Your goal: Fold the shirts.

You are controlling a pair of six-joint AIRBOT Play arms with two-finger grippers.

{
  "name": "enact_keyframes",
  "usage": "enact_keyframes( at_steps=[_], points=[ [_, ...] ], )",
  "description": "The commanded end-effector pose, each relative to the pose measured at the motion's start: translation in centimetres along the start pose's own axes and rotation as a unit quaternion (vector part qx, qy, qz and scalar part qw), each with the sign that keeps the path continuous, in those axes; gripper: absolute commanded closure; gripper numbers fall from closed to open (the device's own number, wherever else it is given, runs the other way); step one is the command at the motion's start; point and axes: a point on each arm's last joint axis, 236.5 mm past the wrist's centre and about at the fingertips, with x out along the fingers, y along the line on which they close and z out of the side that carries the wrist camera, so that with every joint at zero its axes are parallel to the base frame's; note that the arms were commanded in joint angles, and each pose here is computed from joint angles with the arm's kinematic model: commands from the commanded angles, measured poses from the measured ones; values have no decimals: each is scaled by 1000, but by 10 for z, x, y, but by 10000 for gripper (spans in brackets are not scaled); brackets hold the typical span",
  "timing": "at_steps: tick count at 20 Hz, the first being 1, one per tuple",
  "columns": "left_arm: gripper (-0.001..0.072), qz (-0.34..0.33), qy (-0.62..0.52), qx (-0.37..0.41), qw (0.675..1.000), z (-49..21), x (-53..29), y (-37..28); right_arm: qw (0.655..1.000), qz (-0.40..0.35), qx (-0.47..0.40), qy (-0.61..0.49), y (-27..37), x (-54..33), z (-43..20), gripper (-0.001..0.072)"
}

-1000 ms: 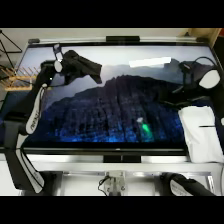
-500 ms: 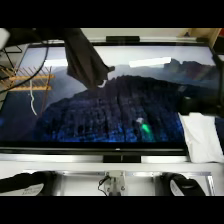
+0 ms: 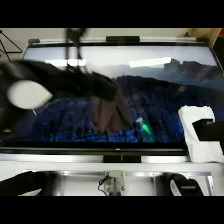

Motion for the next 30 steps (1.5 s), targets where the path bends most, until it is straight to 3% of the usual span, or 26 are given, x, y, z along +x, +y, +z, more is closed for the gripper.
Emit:
enact_keyframes(
  at_steps=[1, 2, 3, 4, 6, 9, 11, 15, 18, 22, 26, 27, 28, 29, 30],
  points=[
    [673, -69, 48, -57, 995, -71, 86, -53, 999, 1, 27, 36, 0, 22, -20, 31],
    [558, -81, 71, -69, 992, -89, 105, -64, 998, 1, 41, 45, 1, 32, -25, 31],
    [228, -87, 93, -81, 989, -102, 116, -70, 997, 3, 53, 55, 2, 43, -30, 31],
    [-9, -84, 116, -85, 986, -109, 119, -67, 996, 4, 60, 65, 3, 52, -36, 31],
    [-7, -56, 159, -16, 986, -108, 99, -33, 994, 12, 66, 88, 7, 70, -50, 31],
    [-7, 88, 219, 17, 972, -95, 40, 89, 988, 67, 90, 110, 34, 101, -66, 30],
    [-6, 153, 234, -30, 960, -97, 4, 159, 979, 115, 130, 107, 58, 126, -72, 30],
    [-1, 180, 314, -153, 920, -172, -12, 238, 954, 160, 203, 152, 84, 179, -102, 30],
    [-1, 119, 363, -217, 898, -242, 9, 228, 939, 168, 234, 186, 92, 212, -111, 31],
    [-1, 39, 315, -283, 905, -268, 66, 180, 916, 222, 265, 204, 118, 244, -103, 31],
    [0, 19, 303, -280, 911, -280, 104, 149, 905, 226, 256, 254, 123, 265, -127, 30],
    [24, 18, 298, -276, 914, -280, 111, 144, 903, 225, 257, 261, 123, 269, -130, 30],
    [146, 16, 293, -275, 916, -280, 117, 141, 901, 225, 258, 265, 124, 273, -133, 30],
    [216, 15, 288, -273, 918, -279, 122, 138, 900, 228, 260, 266, 125, 276, -133, 30],
    [221, 16, 282, -275, 919, -278, 124, 137, 900, 235, 260, 261, 127, 279, -131, 30]
  ],
)
